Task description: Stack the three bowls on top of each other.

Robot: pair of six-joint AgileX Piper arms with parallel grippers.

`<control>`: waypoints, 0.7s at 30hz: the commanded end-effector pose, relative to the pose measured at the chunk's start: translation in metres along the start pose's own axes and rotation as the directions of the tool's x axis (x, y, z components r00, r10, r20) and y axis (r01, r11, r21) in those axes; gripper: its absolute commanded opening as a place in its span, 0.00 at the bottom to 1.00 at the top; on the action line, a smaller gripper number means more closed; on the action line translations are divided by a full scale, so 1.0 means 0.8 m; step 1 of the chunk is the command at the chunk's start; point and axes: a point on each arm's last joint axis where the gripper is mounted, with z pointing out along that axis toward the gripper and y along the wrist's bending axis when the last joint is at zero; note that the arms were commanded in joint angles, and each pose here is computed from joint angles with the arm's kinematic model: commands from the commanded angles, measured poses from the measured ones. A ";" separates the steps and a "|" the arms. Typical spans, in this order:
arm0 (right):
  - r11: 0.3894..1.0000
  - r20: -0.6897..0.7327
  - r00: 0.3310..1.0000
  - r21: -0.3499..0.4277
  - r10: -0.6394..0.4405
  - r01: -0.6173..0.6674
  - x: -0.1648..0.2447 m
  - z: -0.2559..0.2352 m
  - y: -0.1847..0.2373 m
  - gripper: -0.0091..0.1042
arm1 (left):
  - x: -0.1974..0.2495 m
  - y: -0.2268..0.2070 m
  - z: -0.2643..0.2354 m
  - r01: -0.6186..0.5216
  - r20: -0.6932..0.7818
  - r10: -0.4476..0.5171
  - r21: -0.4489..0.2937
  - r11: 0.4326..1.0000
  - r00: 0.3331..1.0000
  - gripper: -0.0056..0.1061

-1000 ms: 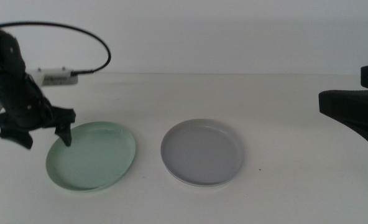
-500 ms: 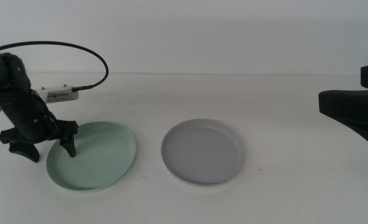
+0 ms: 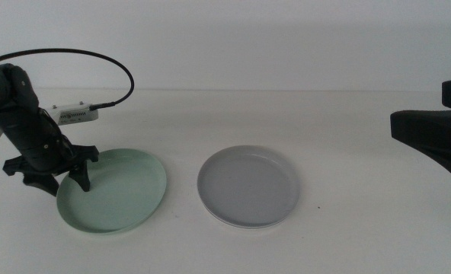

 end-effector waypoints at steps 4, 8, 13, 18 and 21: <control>1.000 0.003 1.000 0.000 -0.001 0.001 0.001 0.000 0.000 0.90 | 0.001 -0.001 0.008 0.020 -0.013 -0.020 0.025 0.999 1.000 0.39; 1.000 0.003 1.000 0.000 -0.001 0.001 0.001 0.000 0.000 0.90 | 0.001 -0.001 0.008 0.026 -0.013 -0.025 0.027 0.999 1.000 0.18; 1.000 0.003 1.000 0.000 -0.001 0.001 0.001 0.000 0.000 0.90 | 0.001 -0.001 0.008 0.024 -0.013 -0.024 0.025 0.999 1.000 0.03; 1.000 0.003 1.000 0.000 -0.001 0.001 0.001 0.000 0.000 0.90 | 0.009 -0.003 0.001 0.011 -0.075 -0.008 0.033 0.999 0.997 0.03; 1.000 0.003 1.000 0.000 -0.001 0.001 0.001 0.000 0.000 0.90 | 0.016 -0.006 -0.021 -0.014 -0.074 0.017 0.040 0.999 0.997 0.03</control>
